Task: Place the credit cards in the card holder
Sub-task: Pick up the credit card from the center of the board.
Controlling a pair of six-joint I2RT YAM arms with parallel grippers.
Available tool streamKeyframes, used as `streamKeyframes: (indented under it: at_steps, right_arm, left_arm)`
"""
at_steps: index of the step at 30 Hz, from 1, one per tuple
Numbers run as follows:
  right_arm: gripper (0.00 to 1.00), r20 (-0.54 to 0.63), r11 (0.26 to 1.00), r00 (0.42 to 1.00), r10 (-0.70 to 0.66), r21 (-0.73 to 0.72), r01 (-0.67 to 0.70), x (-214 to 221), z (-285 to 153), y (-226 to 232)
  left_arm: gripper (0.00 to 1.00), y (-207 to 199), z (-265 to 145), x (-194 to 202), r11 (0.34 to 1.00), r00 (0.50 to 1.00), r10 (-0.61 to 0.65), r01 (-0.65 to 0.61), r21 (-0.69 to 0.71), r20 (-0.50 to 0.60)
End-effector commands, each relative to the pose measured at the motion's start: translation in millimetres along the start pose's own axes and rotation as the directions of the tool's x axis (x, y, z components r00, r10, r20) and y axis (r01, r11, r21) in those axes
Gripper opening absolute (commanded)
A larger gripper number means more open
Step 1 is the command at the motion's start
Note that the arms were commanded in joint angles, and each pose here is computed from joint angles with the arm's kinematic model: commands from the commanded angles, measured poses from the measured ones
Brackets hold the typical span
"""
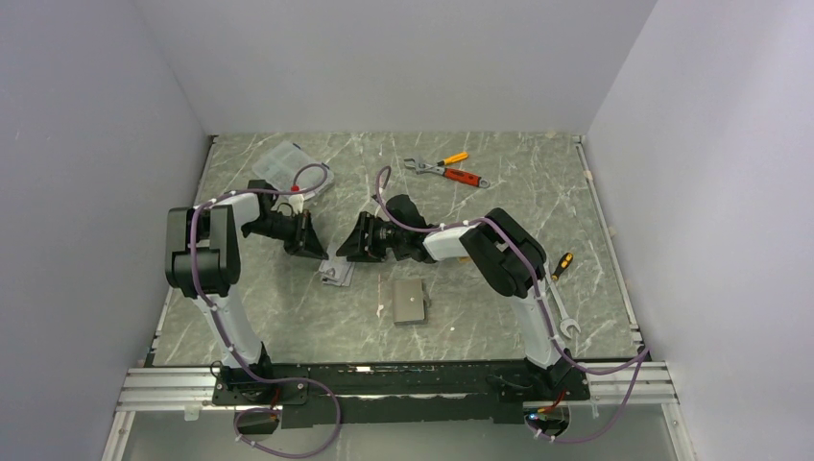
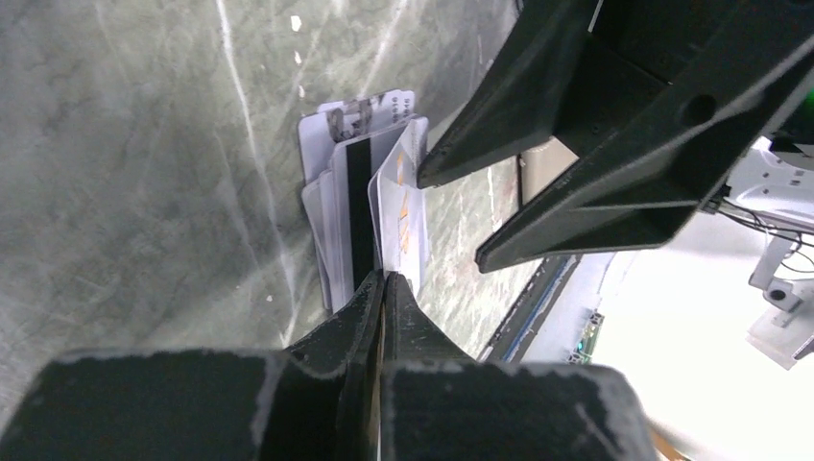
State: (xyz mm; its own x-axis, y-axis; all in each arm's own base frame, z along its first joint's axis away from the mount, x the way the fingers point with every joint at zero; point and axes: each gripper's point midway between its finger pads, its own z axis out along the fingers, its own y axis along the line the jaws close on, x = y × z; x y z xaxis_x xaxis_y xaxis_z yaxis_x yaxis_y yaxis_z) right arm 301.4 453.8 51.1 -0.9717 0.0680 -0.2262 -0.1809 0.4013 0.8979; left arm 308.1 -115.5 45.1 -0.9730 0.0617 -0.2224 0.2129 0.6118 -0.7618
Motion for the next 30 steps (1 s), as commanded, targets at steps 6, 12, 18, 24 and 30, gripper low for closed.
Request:
streamKeyframes:
  at_steps: [6, 12, 18, 24, 30]
  right_arm:
    - [0.52, -0.008, 0.997, 1.0, 0.019, 0.075, -0.019, 9, 3, -28]
    - [0.52, -0.011, 0.997, 1.0, 0.021, 0.075, -0.02, 10, 3, -29]
    - [0.52, -0.012, 0.998, 1.0, 0.019, 0.064, -0.019, 10, 3, -26]
    - [0.52, -0.01, 1.0, 1.0, 0.006, 0.008, -0.006, 6, 1, -9]
    - [0.54, -0.002, 0.997, 1.0, 0.007, -0.077, -0.007, 4, -7, 9]
  left_arm:
    - [0.0, -23, -22, -13, 0.995, 0.995, 0.077, -0.081, 0.061, 0.061]
    - [0.0, -2, -20, -10, 0.997, 0.996, 0.067, -0.065, -0.029, 0.054]
    - [0.0, -4, -13, -5, 0.999, 0.998, 0.039, -0.04, 0.02, 0.047]
    - [0.0, -37, -19, -13, 0.98, 0.995, 0.051, -0.067, 0.187, 0.09]
    - [0.0, -60, -28, -18, 0.957, 0.99, 0.073, -0.103, 0.271, 0.118]
